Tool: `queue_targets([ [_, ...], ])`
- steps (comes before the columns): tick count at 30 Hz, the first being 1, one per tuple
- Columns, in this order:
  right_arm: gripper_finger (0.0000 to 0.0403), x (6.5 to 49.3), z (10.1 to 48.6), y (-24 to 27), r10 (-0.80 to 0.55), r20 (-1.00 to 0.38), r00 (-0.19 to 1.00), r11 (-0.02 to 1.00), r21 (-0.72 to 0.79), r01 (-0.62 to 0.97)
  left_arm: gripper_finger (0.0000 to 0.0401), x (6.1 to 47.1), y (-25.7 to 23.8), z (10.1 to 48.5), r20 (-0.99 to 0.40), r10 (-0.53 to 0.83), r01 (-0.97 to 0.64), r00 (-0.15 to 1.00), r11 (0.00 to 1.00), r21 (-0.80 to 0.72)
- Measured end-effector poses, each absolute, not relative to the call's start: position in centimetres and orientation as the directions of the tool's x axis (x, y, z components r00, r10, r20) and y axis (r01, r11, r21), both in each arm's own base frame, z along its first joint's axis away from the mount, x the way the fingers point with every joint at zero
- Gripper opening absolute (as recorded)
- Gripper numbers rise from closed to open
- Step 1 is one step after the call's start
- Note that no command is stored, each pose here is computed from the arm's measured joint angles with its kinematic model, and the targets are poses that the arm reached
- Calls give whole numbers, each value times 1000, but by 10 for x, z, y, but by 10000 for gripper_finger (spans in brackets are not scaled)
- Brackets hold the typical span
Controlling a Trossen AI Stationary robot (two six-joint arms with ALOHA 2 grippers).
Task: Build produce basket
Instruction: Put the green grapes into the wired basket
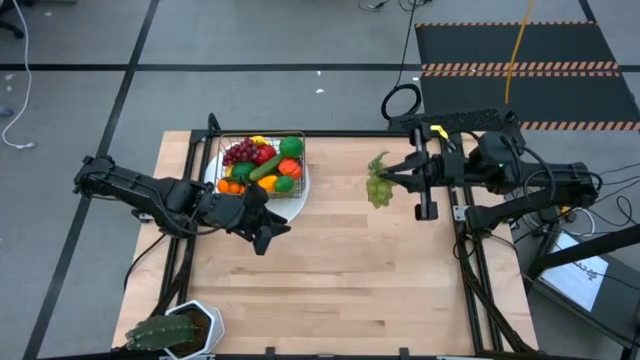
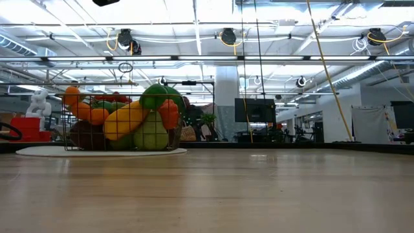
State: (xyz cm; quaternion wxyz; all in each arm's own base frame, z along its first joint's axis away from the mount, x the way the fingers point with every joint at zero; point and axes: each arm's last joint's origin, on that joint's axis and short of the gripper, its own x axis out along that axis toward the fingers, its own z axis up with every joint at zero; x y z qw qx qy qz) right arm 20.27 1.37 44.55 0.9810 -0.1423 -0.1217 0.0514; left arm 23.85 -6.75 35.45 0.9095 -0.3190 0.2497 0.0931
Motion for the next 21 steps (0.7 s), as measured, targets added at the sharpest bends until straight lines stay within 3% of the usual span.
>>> queue_targets([
  [8,6,202,442,24,183,186,965,854,-517,-62,131,238,-67,354,-518,24,-340,855,780,-525],
  [21,6,201,439,39,204,157,966,842,-531,-91,131,238,-67,354,-516,37,-355,856,768,-533],
])
